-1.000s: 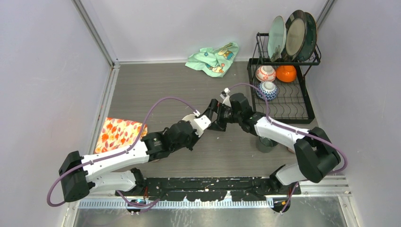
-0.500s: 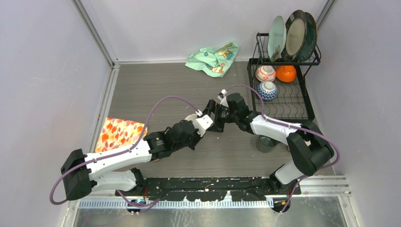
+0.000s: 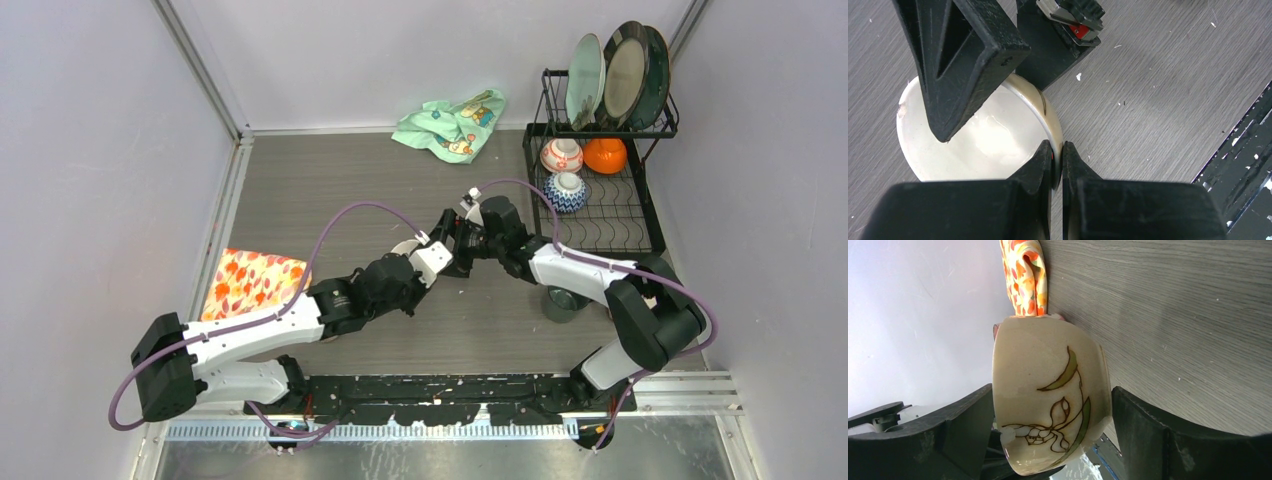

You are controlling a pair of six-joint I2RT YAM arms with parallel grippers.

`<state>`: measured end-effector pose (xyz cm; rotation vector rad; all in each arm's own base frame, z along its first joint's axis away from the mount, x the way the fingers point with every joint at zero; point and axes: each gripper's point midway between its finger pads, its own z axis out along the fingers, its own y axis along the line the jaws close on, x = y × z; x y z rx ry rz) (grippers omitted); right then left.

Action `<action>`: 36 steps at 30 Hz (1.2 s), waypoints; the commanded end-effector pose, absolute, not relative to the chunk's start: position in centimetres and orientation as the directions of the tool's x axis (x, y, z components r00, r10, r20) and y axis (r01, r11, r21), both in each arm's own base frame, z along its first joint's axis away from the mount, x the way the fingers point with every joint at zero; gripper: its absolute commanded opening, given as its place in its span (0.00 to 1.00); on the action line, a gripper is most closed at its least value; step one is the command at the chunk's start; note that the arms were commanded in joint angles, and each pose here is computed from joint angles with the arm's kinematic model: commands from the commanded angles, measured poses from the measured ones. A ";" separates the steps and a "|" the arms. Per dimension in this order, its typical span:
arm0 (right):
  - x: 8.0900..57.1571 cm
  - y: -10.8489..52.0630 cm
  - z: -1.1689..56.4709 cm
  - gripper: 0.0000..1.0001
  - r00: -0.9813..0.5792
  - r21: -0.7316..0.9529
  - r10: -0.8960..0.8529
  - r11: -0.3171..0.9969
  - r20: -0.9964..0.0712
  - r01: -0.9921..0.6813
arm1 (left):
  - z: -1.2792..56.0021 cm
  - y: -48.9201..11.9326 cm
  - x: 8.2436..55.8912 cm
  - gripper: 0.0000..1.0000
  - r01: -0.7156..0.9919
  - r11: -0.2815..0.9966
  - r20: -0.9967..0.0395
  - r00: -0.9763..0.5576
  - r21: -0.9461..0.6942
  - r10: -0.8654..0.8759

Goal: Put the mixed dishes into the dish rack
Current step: Pick up the bowl from the center of the board.

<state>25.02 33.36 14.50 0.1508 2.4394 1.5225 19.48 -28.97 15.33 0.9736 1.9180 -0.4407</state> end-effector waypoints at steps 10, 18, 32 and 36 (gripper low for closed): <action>24.1 34.2 14.9 0.88 -0.973 0.920 0.174 0.386 -0.151 -0.074 | 19.4 -30.7 21.1 0.00 0.751 0.656 -0.931 -0.182 0.076 0.316; 24.3 34.2 15.1 0.67 -0.969 0.931 0.201 0.358 -0.146 -0.066 | 18.3 -30.2 21.1 0.00 0.735 0.675 -0.914 -0.228 0.064 0.335; 27.8 33.6 16.5 0.55 -0.933 0.976 0.356 0.218 -0.059 0.021 | 17.3 -29.4 20.5 0.19 0.681 0.732 -0.873 -0.366 -0.015 0.323; 28.8 32.9 16.6 0.54 -0.921 0.978 0.386 0.204 -0.047 0.036 | 17.4 -29.8 20.3 0.26 0.671 0.739 -0.865 -0.402 -0.055 0.301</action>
